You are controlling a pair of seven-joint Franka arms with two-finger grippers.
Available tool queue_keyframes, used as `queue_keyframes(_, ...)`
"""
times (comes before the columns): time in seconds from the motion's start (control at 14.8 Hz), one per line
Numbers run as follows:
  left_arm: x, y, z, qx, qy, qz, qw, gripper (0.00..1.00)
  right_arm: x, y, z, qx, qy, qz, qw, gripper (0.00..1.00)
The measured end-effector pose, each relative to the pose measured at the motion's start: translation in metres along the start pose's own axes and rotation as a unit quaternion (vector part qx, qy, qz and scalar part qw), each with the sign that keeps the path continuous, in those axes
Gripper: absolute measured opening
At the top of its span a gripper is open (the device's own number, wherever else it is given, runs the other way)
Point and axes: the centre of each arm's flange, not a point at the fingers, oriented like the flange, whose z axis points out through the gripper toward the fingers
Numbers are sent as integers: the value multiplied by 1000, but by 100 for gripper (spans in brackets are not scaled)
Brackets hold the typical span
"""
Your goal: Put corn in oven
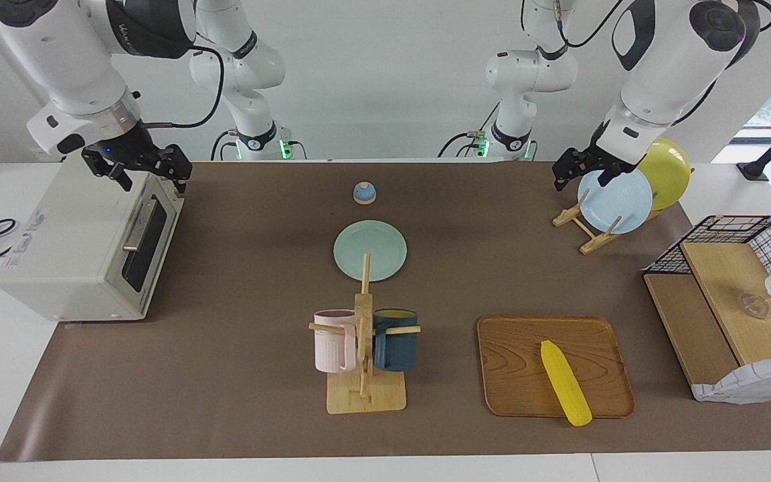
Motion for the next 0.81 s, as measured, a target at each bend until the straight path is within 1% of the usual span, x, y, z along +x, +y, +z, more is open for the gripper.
queue_keyframes(0.47, 0, 0, -1, 0, 1, 0, 1000, 100, 0, 6, 1, 1, 0, 5, 1000, 100)
queue_keyframes(0.75, 2, 3, -3, -3, 15, -2, 1000, 100, 0, 16, 10, 1, -10, 14, 1000, 100)
queue_keyframes(0.81, 4, 4, -4, -5, 21, -7, 1000, 100, 0, 16, 10, 1, -11, 14, 1000, 93)
